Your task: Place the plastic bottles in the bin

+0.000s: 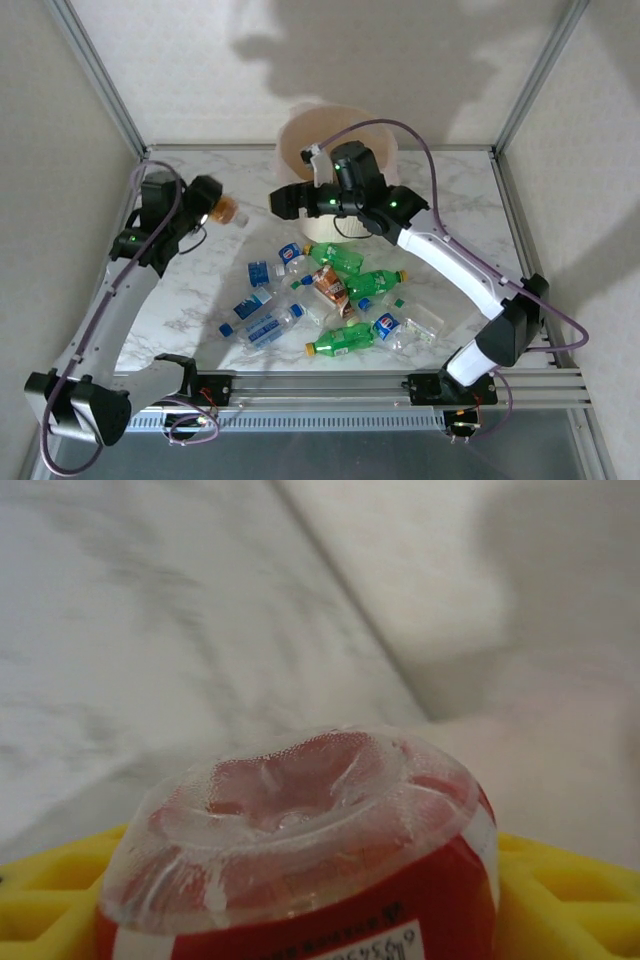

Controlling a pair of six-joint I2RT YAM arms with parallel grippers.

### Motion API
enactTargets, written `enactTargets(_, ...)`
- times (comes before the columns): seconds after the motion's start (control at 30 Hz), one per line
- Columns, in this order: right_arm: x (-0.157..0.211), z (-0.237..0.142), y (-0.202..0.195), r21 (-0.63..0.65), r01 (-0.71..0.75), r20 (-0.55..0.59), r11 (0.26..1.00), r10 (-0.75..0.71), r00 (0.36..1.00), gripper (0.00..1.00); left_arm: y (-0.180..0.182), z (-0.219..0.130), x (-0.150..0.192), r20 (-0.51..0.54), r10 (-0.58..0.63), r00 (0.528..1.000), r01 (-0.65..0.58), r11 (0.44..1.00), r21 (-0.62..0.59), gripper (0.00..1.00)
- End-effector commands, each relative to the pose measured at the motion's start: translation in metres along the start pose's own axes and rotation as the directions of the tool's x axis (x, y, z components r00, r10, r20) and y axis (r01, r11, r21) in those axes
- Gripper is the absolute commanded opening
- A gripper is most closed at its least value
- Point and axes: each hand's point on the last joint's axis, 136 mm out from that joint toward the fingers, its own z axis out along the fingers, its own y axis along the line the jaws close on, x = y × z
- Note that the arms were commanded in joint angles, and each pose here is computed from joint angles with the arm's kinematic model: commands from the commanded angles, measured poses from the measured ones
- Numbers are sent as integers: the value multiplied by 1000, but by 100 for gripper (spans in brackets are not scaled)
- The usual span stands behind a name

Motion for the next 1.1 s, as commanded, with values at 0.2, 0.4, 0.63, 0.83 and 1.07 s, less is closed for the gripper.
enactTargets(0.2, -12, -6, 19, -18, 34, 23, 999, -34, 999, 83, -118, -7, 15, -70, 119, 990, -88, 934, 346, 66)
enactTargets(0.4, -14, -8, 22, -22, 34, 24, 999, -34, 999, 67, -135, -9, 21, -90, 146, 985, -98, 911, 400, 66)
enactTargets(0.63, -23, -9, 26, -26, 41, 43, 999, -40, 998, 52, -143, -11, 33, -120, 191, 974, -120, 889, 441, 65)
enactTargets(0.83, -25, -7, 26, -21, 42, 37, 999, -42, 998, 41, -153, -14, 36, -134, 192, 972, -105, 868, 486, 65)
enactTargets(1.07, -29, -10, 25, -5, 47, 50, 999, -47, 998, 27, -154, -10, 34, -128, 172, 977, -90, 871, 483, 77)
